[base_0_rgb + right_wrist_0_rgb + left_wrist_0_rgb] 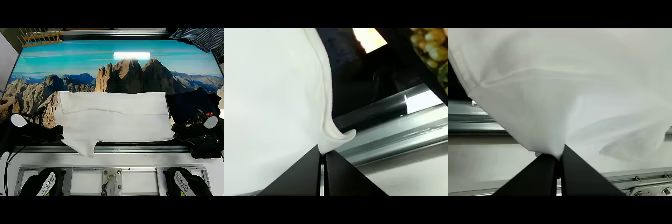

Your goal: Fold the clothes and pants, and hang the long-sleeved shirts on hangers.

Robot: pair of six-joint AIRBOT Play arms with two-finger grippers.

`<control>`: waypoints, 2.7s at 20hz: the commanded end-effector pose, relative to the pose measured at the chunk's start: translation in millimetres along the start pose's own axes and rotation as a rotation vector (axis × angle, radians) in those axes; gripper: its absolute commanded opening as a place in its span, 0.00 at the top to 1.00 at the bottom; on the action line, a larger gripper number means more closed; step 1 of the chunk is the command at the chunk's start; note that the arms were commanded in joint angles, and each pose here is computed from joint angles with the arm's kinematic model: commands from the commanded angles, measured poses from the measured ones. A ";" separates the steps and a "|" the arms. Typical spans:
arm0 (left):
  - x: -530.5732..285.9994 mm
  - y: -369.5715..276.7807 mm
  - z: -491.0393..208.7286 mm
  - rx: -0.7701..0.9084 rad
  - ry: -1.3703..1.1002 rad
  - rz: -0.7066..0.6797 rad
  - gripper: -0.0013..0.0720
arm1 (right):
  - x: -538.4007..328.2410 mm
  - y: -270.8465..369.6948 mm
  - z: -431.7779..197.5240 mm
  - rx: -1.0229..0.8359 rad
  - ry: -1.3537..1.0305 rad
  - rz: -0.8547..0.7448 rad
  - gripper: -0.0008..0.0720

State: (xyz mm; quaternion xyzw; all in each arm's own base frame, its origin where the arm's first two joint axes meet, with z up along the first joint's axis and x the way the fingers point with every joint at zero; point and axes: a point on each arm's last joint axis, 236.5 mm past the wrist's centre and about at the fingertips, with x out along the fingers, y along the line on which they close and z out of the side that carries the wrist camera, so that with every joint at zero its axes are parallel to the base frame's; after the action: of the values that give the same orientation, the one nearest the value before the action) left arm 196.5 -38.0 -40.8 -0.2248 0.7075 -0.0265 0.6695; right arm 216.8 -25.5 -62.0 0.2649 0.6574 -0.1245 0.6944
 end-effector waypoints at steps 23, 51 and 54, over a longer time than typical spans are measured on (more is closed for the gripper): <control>-46.6 -55.8 264.5 0.182 -0.238 0.074 0.24 | -42.1 196.4 223.7 -0.270 -0.354 0.269 0.12; 30.9 -160.9 168.2 0.328 -0.259 -0.099 0.97 | 76.0 135.1 139.2 -0.216 -0.004 0.320 0.98; 41.6 -176.5 165.2 0.328 -0.251 -0.107 0.97 | 47.5 118.9 145.9 -0.300 -0.011 0.240 0.98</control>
State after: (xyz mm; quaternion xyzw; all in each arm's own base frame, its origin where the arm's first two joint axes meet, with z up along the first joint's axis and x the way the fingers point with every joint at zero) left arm 401.0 -151.5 -35.2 -0.1493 0.5961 -0.1453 0.7754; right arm 412.4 17.0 -100.7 0.2699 0.6172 0.0591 0.7367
